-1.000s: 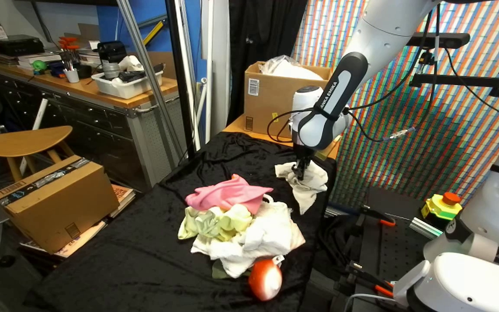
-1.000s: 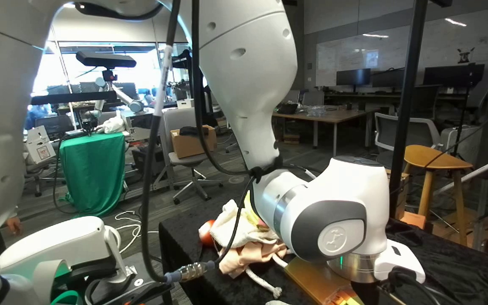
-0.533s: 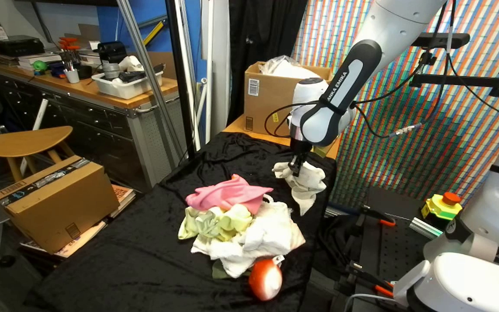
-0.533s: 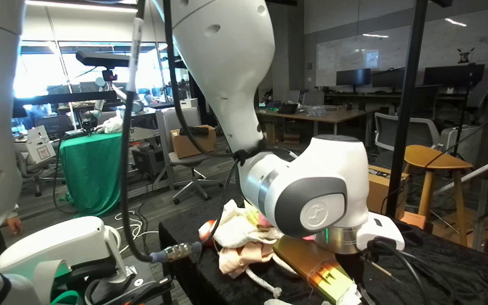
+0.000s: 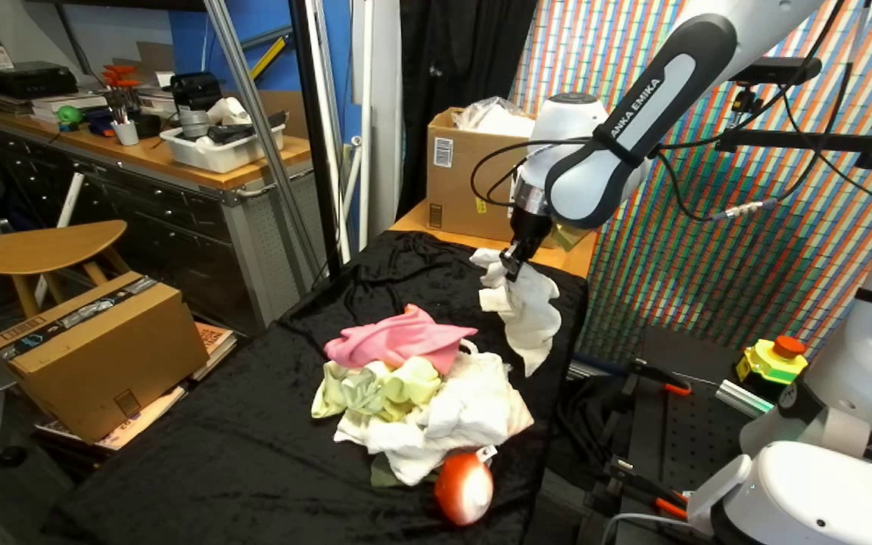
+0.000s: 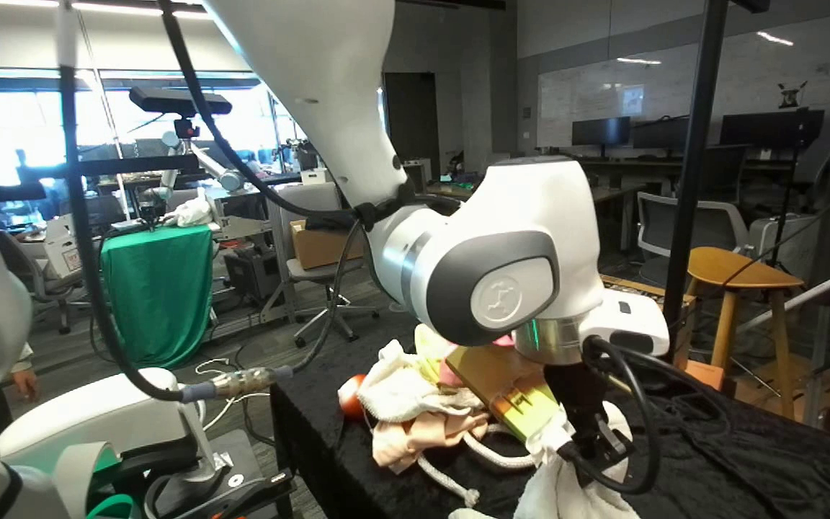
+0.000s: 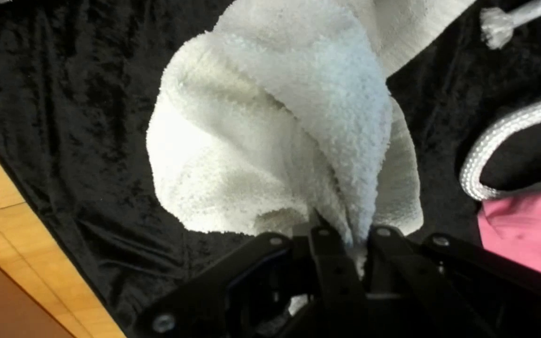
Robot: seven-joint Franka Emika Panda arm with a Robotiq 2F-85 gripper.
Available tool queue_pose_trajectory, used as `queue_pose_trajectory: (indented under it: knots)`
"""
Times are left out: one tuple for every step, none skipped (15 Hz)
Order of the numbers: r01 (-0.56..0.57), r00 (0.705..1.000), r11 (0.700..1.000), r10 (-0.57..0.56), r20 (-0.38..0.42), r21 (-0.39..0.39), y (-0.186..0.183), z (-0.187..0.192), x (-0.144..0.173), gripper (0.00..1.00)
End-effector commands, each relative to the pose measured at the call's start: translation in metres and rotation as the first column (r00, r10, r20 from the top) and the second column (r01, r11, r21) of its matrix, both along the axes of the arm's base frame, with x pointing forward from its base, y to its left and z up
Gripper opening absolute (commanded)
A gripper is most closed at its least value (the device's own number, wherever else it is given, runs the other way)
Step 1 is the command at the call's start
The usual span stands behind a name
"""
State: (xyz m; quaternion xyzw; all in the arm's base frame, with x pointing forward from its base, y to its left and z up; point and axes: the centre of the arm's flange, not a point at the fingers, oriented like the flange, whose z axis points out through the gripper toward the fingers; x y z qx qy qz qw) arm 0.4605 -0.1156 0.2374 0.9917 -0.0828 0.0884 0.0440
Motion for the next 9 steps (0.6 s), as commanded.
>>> queue_pose_trajectory:
  knots:
    - [0.042, 0.994, 0.999, -0.042, 0.105, 0.003, 0.029, 0.056, -0.010, 0.11]
    - [0.037, 0.991, 0.999, -0.037, 0.128, 0.005, 0.039, 0.069, -0.006, 0.11]
    - [0.029, 0.989, 1.000, -0.031, 0.145, 0.010, 0.048, 0.081, -0.003, 0.11]
    - [0.028, 0.985, 1.000, -0.029, 0.170, 0.008, 0.058, 0.092, 0.001, 0.11]
    - [0.016, 0.981, 1.000, -0.018, 0.191, 0.012, 0.072, 0.105, 0.007, 0.11]
    - [0.006, 0.978, 1.000, -0.010, 0.206, 0.018, 0.084, 0.116, 0.011, 0.10]
    - [-0.005, 0.974, 1.000, 0.001, 0.226, 0.019, 0.099, 0.126, 0.015, 0.11]
    - [-0.030, 0.971, 0.999, 0.025, 0.238, 0.018, 0.112, 0.137, 0.018, 0.11]
    - [-0.063, 0.967, 0.998, 0.058, 0.248, 0.014, 0.128, 0.145, 0.024, 0.11]
